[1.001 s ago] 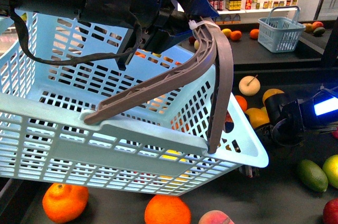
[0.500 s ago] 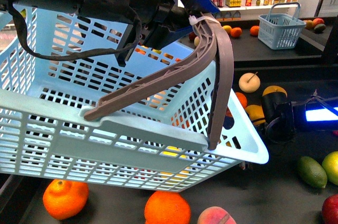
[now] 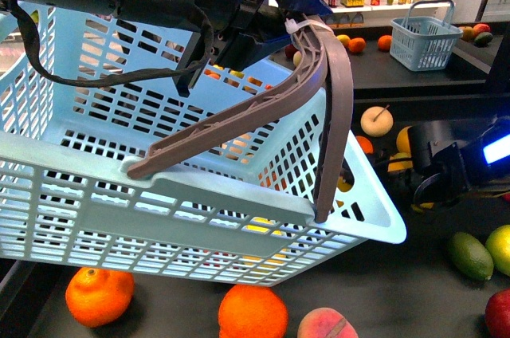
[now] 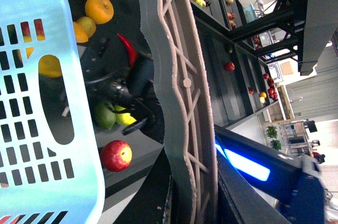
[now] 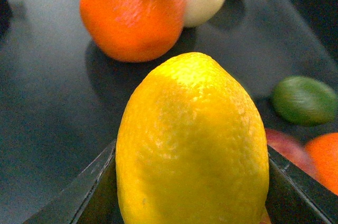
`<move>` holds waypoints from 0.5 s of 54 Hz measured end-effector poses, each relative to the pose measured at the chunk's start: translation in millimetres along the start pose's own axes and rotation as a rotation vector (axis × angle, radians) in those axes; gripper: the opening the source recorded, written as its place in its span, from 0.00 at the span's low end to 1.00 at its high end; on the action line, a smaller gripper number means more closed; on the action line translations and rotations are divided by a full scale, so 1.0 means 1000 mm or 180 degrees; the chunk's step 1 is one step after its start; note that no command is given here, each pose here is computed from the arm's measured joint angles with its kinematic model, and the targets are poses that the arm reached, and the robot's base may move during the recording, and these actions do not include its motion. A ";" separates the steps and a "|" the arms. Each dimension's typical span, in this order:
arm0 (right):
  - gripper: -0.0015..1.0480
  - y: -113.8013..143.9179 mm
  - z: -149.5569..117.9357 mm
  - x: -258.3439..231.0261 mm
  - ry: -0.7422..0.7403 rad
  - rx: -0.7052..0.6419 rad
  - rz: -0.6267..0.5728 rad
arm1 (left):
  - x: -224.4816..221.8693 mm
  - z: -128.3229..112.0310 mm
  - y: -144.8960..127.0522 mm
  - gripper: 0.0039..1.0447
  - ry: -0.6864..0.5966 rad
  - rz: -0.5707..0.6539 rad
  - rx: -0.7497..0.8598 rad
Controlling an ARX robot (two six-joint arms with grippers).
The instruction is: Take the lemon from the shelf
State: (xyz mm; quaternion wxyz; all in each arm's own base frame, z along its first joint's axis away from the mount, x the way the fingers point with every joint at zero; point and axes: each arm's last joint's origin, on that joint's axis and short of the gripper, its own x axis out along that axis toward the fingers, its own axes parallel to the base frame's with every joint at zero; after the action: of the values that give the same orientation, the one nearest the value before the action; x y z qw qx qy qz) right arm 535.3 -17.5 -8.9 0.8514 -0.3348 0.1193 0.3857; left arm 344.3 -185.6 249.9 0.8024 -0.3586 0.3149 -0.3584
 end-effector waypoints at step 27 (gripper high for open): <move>0.63 -0.011 0.051 -0.186 -0.0071 0.0717 -0.1366 | 0.000 0.000 0.000 0.11 0.0000 0.0000 -0.0001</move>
State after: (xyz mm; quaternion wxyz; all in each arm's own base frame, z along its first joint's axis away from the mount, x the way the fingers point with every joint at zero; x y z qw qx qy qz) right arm 415.4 -96.4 120.5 0.9471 -0.2511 0.0783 0.1838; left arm 344.3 -185.6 249.9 0.8023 -0.3588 0.3150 -0.3584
